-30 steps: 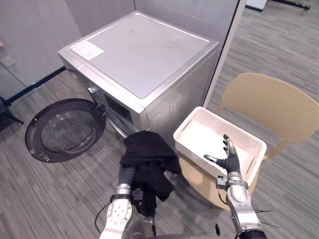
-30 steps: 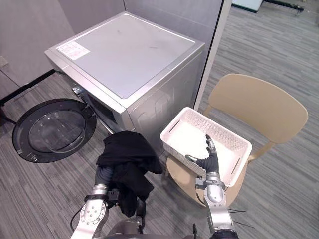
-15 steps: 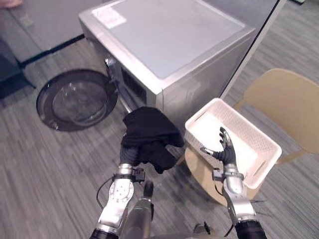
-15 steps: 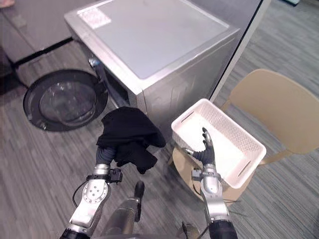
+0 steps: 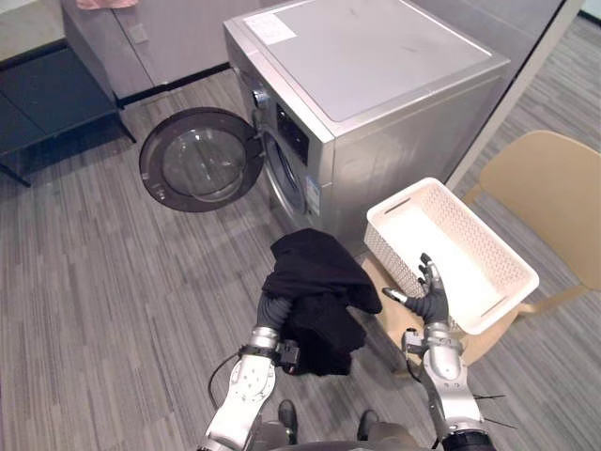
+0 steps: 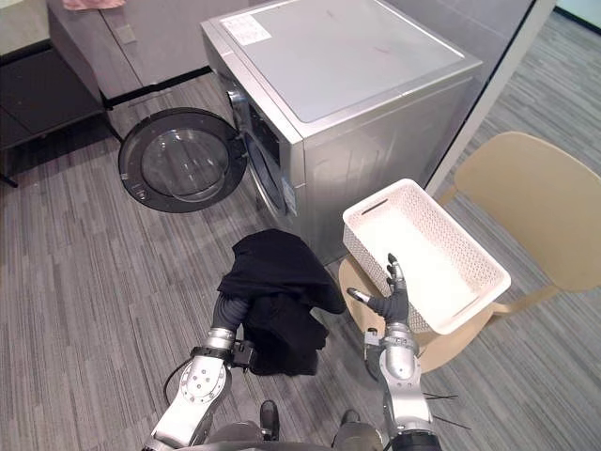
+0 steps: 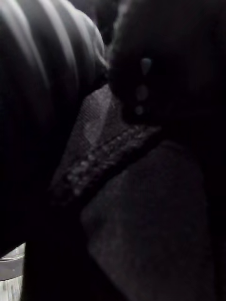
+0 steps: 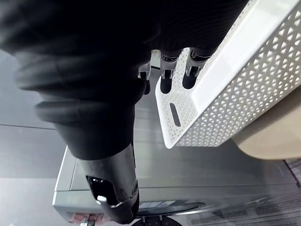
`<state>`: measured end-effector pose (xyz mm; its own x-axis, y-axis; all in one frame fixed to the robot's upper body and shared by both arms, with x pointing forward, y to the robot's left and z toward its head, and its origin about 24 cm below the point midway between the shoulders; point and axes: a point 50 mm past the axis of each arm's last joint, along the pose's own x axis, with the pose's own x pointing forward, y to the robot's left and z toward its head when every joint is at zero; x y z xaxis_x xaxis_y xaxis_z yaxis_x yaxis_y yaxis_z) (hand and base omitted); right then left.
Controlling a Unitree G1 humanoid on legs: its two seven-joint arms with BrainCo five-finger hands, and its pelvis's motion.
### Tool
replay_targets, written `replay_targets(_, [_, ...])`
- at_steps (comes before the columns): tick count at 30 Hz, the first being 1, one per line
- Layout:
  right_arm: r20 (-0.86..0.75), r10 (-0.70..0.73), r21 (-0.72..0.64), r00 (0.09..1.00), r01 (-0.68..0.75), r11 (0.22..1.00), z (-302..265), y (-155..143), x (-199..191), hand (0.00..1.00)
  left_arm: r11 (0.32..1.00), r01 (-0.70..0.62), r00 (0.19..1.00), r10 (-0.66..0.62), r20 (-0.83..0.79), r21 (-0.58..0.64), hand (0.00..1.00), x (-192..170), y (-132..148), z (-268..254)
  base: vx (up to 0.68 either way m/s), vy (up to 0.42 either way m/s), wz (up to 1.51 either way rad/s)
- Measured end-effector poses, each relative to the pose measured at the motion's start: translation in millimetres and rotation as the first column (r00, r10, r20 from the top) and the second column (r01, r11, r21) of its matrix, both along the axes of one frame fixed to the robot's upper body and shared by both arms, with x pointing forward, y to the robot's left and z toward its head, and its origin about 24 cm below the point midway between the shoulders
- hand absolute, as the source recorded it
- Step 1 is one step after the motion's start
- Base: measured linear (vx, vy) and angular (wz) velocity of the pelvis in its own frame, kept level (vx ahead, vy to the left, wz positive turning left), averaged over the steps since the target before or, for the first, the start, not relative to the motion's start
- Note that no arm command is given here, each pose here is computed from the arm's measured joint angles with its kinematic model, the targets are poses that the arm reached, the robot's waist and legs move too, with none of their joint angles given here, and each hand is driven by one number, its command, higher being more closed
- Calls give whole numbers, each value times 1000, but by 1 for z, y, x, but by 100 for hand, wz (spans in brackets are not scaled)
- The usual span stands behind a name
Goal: Pick up the laundry basket with both hands and put the clothes into the washing machine.
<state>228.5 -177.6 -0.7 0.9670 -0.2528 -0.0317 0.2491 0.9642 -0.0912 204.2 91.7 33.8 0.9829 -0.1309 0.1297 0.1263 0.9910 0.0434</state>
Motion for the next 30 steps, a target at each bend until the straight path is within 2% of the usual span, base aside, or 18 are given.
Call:
replay_targets(14, [18, 11, -17, 1000, -11, 1000, 5, -1, -2, 0, 997, -73, 997, 73, -8, -16, 100, 2, 12, -1, 3, 25, 10])
replay_targets(18, [34, 5, -37, 999, -4, 999, 9, -3, 1, 0, 995, -96, 995, 96, -11, -25, 100, 2, 15, -1, 226, 375, 40])
replay_targets(22, [23, 58, -49, 998, -56, 997, 7, 6, 3, 0, 992, -128, 992, 128, -15, -18, 100, 4, 22, 0, 404, 418, 16])
replay_targets(25, [26, 73, -24, 997, -72, 997, 8, 15, 5, 0, 993, -117, 993, 117, -3, 20, 100, 8, 26, 1, 581, 572, 6])
replay_targets(30, [33, 107, -35, 994, -105, 994, 9, 22, 5, 0, 991, -118, 993, 118, 2, 56, 100, 7, 32, -1, 472, 278, -2])
